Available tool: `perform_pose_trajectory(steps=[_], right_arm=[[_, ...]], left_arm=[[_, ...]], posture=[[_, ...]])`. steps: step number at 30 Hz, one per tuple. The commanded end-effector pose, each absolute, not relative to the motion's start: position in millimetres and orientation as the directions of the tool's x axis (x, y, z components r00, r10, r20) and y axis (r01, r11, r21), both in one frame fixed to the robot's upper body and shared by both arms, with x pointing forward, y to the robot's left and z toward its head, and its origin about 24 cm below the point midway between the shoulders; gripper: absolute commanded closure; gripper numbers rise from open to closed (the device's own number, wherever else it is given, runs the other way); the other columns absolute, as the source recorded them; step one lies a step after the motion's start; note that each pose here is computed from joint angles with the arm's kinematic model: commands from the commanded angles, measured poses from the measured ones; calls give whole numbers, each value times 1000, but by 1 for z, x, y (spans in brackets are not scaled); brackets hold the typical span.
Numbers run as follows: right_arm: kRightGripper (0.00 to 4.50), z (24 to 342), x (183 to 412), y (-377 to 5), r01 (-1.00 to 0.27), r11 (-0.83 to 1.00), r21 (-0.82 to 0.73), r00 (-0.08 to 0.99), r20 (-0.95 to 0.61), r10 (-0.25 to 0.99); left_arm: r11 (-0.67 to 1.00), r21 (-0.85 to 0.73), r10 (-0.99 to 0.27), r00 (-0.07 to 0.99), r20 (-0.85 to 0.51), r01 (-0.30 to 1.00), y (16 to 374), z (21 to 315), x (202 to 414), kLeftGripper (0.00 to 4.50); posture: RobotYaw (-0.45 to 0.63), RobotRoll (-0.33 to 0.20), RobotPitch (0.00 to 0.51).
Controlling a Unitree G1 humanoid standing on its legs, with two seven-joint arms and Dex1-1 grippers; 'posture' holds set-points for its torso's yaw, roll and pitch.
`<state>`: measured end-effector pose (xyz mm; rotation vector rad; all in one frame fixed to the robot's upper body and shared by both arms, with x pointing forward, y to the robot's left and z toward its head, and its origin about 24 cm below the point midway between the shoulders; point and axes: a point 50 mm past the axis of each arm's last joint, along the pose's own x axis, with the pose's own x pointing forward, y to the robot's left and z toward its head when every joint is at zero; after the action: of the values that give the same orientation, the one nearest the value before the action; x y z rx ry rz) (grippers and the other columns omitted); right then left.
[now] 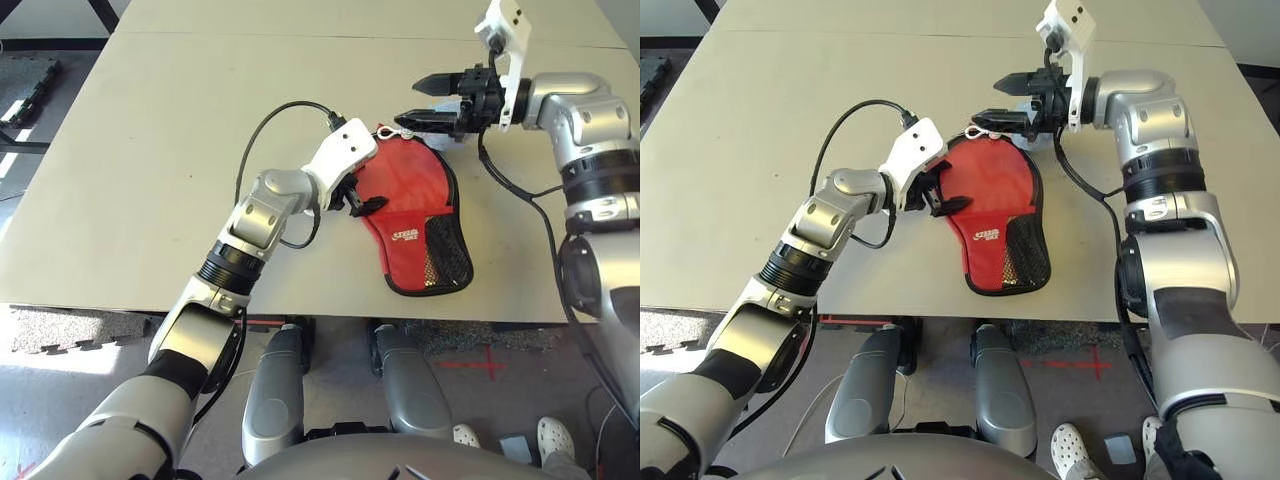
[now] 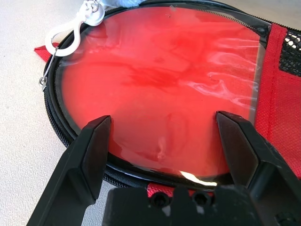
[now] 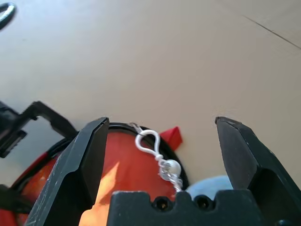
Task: Store the ping-pong paddle in its case and zip it.
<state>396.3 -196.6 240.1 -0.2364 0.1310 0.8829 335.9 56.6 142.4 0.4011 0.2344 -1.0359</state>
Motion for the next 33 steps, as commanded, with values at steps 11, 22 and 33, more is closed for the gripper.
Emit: perform_pose_trajectory(steps=[11, 22, 33], right_arm=[[0, 209, 400, -241, -555, 832, 17, 795, -285, 536], [0, 185, 390, -249, -526, 826, 202, 741, -368, 562], [3049, 191, 384, -267, -496, 845, 197, 759, -375, 533]], left_arm=[[435, 112, -736, 425, -527, 893, 60, 100, 321, 45], [434, 121, -735, 429, -526, 893, 60, 103, 323, 45], [432, 126, -736, 430, -523, 893, 58, 103, 326, 0]], posture=[[-35, 0, 278], [-39, 0, 275], [-49, 0, 273]])
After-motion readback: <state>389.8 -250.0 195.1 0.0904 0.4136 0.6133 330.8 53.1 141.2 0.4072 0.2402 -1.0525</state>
